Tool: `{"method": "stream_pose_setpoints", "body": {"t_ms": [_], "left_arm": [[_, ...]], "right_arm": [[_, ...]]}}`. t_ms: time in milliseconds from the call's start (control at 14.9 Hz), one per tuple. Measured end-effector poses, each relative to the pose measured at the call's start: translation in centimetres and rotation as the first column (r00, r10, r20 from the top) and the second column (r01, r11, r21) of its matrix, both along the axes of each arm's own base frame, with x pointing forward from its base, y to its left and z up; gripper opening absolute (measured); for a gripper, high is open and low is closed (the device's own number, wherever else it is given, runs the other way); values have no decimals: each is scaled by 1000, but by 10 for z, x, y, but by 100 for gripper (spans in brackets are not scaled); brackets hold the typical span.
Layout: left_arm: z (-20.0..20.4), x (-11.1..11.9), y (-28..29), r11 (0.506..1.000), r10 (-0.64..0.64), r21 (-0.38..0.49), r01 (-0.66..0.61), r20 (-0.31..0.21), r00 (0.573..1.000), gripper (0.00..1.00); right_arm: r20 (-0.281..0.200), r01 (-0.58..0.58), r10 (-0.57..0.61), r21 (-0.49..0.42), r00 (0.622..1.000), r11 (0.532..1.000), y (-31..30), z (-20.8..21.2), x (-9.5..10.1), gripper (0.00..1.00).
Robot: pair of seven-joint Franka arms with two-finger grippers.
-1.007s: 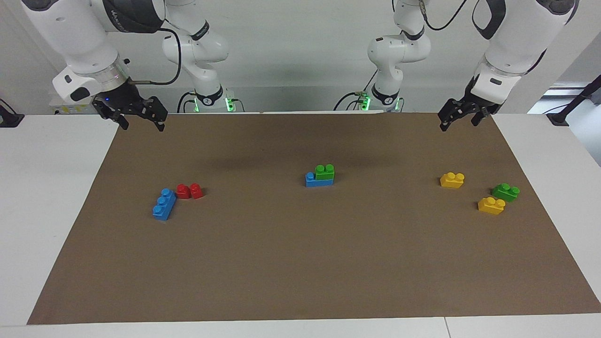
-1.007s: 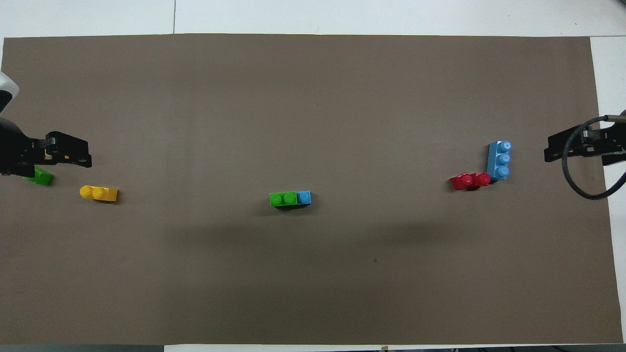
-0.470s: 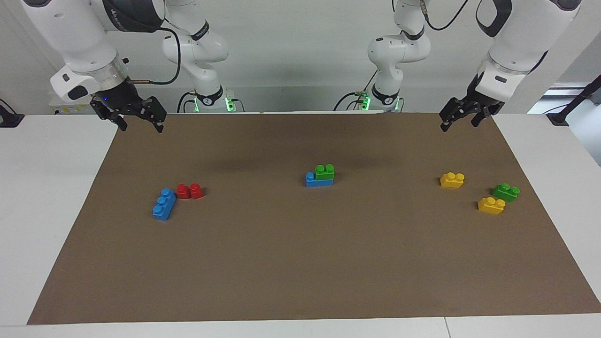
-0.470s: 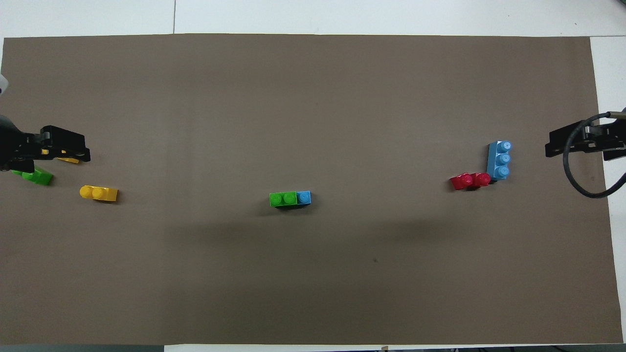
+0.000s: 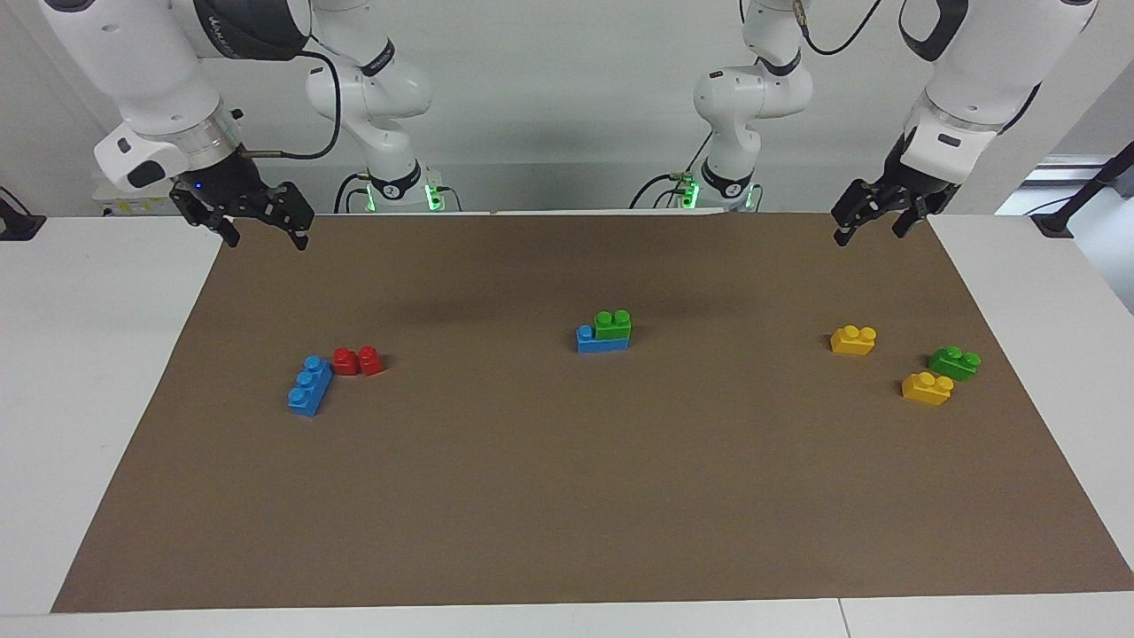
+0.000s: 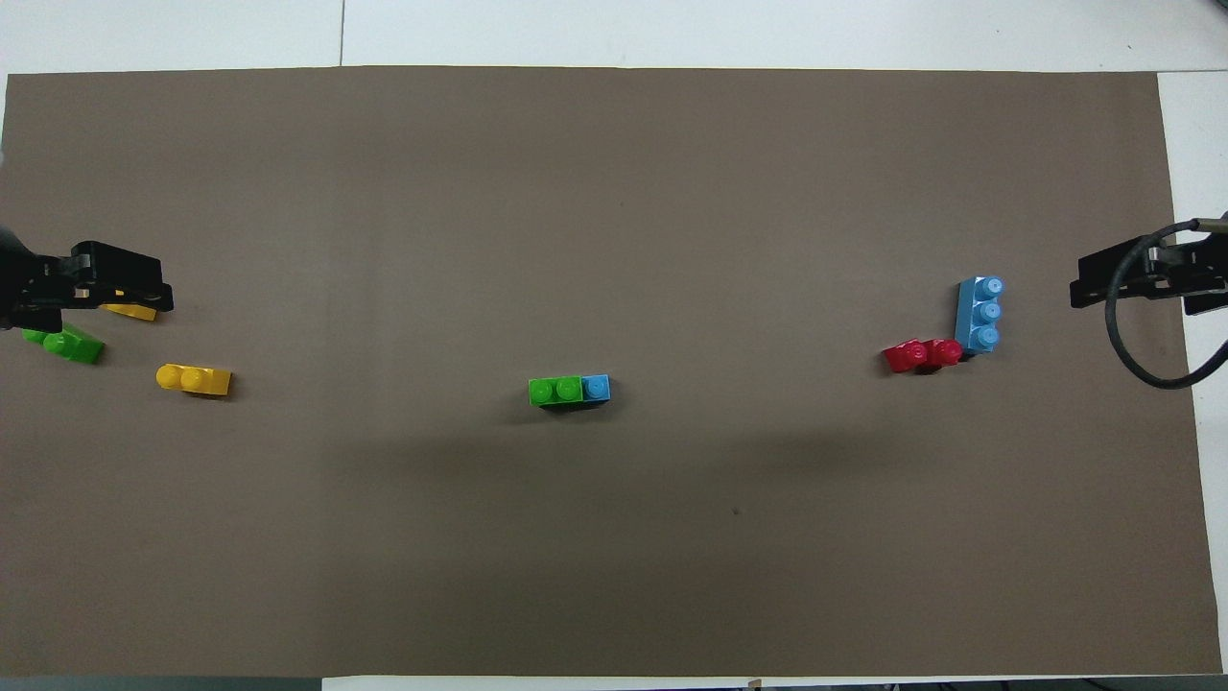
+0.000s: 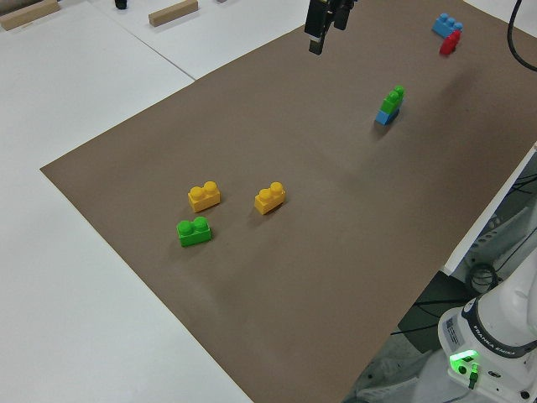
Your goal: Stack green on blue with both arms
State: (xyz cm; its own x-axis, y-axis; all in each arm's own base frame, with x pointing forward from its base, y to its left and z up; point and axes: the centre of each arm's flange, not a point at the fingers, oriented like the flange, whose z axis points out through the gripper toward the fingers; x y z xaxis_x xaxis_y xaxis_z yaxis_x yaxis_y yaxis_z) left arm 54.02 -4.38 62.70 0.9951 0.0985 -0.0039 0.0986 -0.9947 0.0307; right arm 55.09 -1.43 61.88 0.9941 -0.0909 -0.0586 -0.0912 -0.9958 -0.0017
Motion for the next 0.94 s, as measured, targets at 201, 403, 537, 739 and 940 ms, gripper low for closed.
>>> {"method": "stream_pose_setpoints", "body": {"t_ms": [201, 403, 537, 739, 940], "left_arm": [[0, 0, -3, 1000, -10, 0, 10, 0, 1000, 100], [0, 0, -5, 999, -48, 0, 48, 1, 999, 100], [0, -1, -6, 998, -60, 0, 60, 2, 998, 100], [0, -1, -7, 998, -65, 0, 65, 2, 998, 100], [0, -1, -7, 998, -66, 0, 66, 2, 998, 100]], "right_arm": [[1, -50, 50, 3, 999, 999, 0, 0, 0, 100], [1, -56, 56, 3, 998, 998, 0, 0, 0, 100], [1, -56, 56, 3, 998, 998, 0, 0, 0, 100], [1, -56, 56, 3, 998, 998, 0, 0, 0, 100], [1, -56, 56, 3, 998, 998, 0, 0, 0, 100]]}}
